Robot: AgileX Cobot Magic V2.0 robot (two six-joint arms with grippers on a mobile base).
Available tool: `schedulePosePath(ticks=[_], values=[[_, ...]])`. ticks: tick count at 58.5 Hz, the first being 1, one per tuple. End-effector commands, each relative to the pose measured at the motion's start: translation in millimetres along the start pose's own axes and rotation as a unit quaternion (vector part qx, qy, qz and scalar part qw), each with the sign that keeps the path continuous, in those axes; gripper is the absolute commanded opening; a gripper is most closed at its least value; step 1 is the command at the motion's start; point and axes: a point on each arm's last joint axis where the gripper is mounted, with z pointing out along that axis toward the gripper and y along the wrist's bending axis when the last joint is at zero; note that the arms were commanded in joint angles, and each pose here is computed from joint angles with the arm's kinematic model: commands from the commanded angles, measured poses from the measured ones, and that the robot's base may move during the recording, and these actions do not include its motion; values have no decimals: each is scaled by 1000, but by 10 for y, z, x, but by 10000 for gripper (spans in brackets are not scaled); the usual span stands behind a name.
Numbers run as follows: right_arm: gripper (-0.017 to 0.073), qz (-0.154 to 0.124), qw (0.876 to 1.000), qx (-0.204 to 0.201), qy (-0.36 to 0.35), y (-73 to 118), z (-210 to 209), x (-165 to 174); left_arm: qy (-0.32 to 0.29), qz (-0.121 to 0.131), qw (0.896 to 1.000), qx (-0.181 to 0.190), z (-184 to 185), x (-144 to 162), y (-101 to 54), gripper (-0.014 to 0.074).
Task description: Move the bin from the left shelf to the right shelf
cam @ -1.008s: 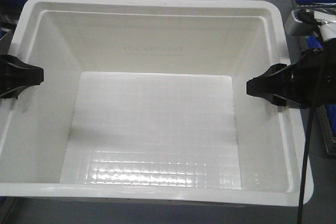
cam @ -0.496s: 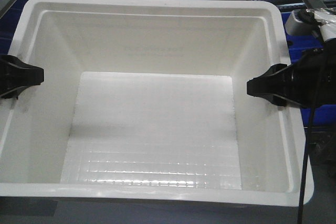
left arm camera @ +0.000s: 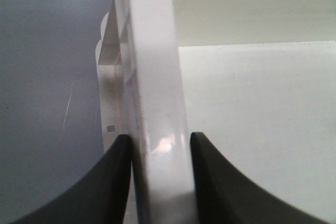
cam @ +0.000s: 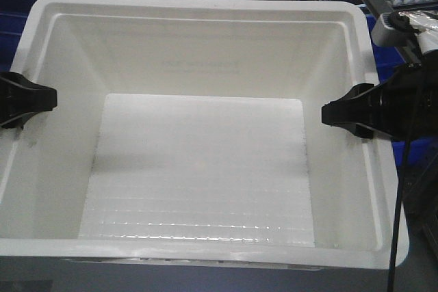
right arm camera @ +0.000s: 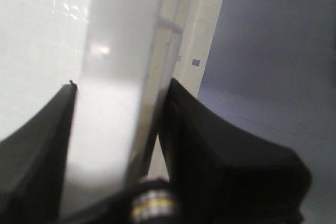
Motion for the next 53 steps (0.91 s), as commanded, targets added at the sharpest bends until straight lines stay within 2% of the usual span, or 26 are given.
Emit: schedulePosePath(ticks=[1, 53], values=[[-4, -17, 997, -15, -77, 94, -190, -172, -82, -3, 996, 23, -167, -186, -91, -6], [-4, -17, 997, -16, -77, 95, -190, -171, -82, -3, 996, 23, -167, -186, -91, -6]])
